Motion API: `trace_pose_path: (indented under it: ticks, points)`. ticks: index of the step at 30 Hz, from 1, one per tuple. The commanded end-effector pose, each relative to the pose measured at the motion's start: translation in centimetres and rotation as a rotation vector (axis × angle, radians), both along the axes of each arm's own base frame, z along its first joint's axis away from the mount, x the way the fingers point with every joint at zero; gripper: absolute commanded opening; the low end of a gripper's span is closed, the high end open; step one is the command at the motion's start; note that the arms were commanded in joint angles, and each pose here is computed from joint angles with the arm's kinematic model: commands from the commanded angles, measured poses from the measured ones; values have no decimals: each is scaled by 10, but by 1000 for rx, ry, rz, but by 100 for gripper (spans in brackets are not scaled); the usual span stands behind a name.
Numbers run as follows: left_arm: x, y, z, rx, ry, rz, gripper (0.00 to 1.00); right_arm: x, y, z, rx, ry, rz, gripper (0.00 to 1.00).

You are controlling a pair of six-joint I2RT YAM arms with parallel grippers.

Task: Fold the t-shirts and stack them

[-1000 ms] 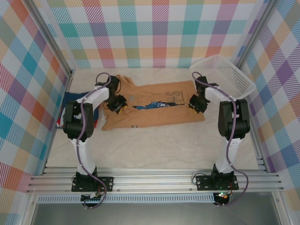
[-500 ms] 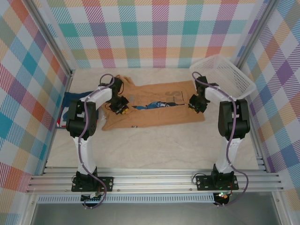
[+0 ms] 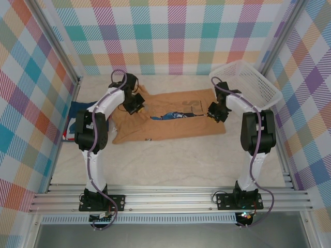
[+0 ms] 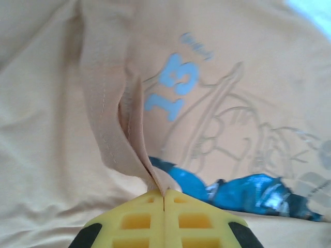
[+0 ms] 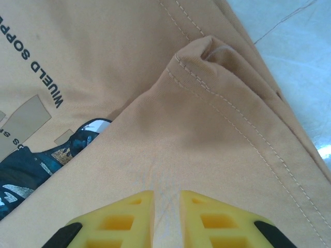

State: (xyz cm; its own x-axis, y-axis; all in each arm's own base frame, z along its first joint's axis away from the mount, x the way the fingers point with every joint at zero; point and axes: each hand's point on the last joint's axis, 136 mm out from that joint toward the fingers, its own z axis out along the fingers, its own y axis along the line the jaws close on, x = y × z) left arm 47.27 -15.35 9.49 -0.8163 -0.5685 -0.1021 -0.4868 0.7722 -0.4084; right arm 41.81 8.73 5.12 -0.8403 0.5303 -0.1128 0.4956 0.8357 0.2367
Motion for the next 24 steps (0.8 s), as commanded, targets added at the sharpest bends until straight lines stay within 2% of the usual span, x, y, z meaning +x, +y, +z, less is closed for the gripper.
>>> trace_pose_path:
  ticks: [1,8,10,12,16,19,24]
  points:
    - [5,-12,-11,-13,49,-13,0,0,5,25,18,-38,28,20]
    - [23,-27,-19,-21,67,-64,0,-4,6,27,24,-30,39,20]
    - [26,-30,-20,-22,67,-75,14,-5,7,28,27,-32,41,21]
    - [29,-35,-18,-28,51,-88,18,-5,7,29,30,-32,39,20]
    - [36,-41,5,-45,-25,-112,41,-6,9,29,33,-32,51,20]
    - [37,-27,24,7,-73,-98,46,-7,12,30,30,-37,69,21]
    - [27,35,6,98,40,34,42,-9,22,25,39,-38,106,21]
